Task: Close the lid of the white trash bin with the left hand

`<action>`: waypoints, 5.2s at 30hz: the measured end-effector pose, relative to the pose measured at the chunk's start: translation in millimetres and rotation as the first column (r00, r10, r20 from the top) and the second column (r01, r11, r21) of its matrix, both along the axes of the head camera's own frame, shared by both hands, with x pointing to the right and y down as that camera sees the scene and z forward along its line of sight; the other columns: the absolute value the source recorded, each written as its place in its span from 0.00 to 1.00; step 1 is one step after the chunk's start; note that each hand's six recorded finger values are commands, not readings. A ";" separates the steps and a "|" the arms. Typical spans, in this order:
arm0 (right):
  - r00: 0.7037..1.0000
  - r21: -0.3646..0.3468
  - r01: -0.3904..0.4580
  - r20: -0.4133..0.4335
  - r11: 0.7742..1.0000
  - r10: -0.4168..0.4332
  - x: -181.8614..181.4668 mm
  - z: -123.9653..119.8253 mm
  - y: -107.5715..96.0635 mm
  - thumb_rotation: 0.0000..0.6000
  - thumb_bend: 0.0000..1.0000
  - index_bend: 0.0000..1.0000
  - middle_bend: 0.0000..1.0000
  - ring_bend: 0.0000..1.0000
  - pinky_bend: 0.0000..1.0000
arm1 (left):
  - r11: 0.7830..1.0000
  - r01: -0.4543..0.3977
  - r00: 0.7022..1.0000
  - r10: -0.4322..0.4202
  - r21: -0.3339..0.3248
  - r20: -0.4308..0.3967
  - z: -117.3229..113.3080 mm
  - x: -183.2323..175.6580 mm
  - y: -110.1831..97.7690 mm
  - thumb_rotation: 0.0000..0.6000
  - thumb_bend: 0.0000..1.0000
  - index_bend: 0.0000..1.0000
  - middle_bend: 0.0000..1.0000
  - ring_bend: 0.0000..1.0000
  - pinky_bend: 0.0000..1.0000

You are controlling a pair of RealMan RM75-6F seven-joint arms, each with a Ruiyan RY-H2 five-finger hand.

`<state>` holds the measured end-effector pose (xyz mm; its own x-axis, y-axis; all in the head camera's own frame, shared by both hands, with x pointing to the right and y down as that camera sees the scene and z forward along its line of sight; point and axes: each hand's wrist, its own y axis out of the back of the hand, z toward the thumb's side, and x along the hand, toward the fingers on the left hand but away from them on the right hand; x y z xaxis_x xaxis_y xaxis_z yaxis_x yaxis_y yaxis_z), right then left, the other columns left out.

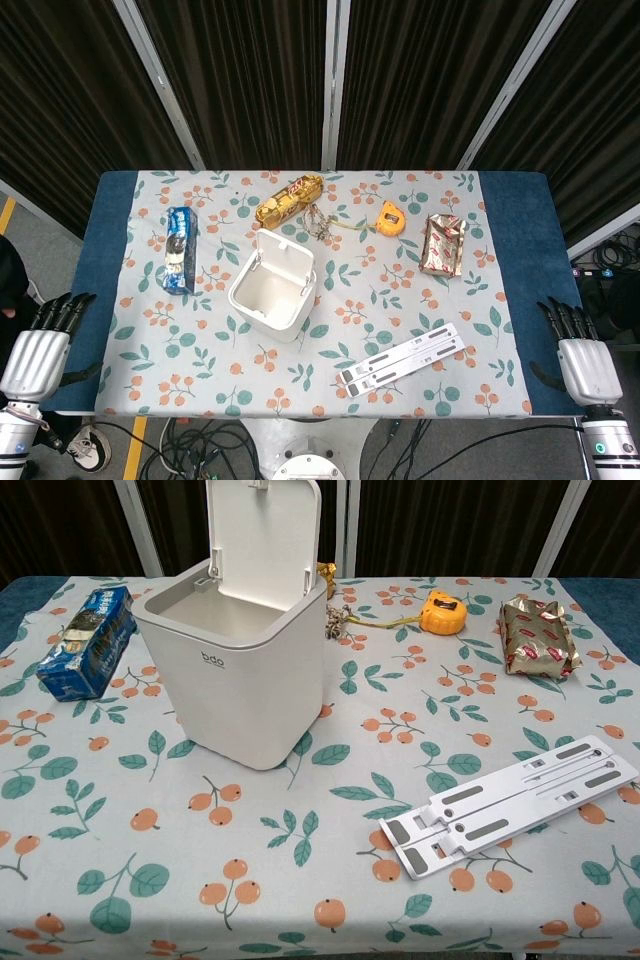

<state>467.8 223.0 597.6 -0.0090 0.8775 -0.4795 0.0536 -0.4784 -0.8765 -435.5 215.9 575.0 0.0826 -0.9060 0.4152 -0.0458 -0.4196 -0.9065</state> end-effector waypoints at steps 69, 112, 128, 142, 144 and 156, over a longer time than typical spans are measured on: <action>0.999 -0.026 -0.031 0.025 0.999 0.031 14.4 18.1 0.6 1.00 0.15 0.00 0.00 0.00 0.00 | 0.741 -0.617 0.781 0.538 -0.263 -0.317 -25.8 289.7 -177.5 0.78 0.22 0.14 0.21 0.11 0.15; 0.999 -0.063 -0.018 0.030 0.998 0.020 7.9 27.4 3.4 1.00 0.16 0.00 0.00 0.00 0.00 | 0.752 -0.598 0.794 0.509 -0.279 -0.332 1.6 240.0 -96.3 0.70 0.22 0.14 0.13 0.07 0.14; 0.999 -0.070 -0.017 0.035 0.997 0.019 7.0 30.0 4.4 1.00 0.16 0.00 0.00 0.00 0.00 | 0.751 -0.588 0.803 0.498 -0.301 -0.327 17.4 231.8 -84.3 0.71 0.22 0.14 0.13 0.07 0.14; 0.999 -0.059 -0.021 0.036 0.998 0.023 8.2 27.5 3.0 1.00 0.16 0.00 0.00 0.00 0.00 | 0.819 -0.539 0.820 0.457 -0.196 -0.345 -6.7 227.4 -103.1 0.73 0.22 0.15 0.14 0.07 0.14; 0.999 -0.053 -0.024 0.036 0.998 0.026 9.6 25.6 2.4 1.00 0.16 0.00 0.00 0.00 0.00 | 0.847 -0.507 0.830 0.430 -0.160 -0.356 -16.5 221.7 -109.6 0.81 0.22 0.15 0.14 0.07 0.14; 0.998 -0.026 -0.023 0.051 0.999 0.024 9.2 18.4 -2.0 1.00 0.16 0.00 0.00 0.00 0.00 | 0.980 -0.188 0.980 0.192 0.070 -0.054 -23.3 72.0 -90.9 1.00 0.21 0.15 0.14 0.07 0.14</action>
<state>477.0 221.0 616.1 -0.0046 0.8650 -0.5018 0.1096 -0.4984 -0.8600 -363.5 125.0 551.7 0.2787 -0.8959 0.3460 -0.0265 -0.3674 -0.9297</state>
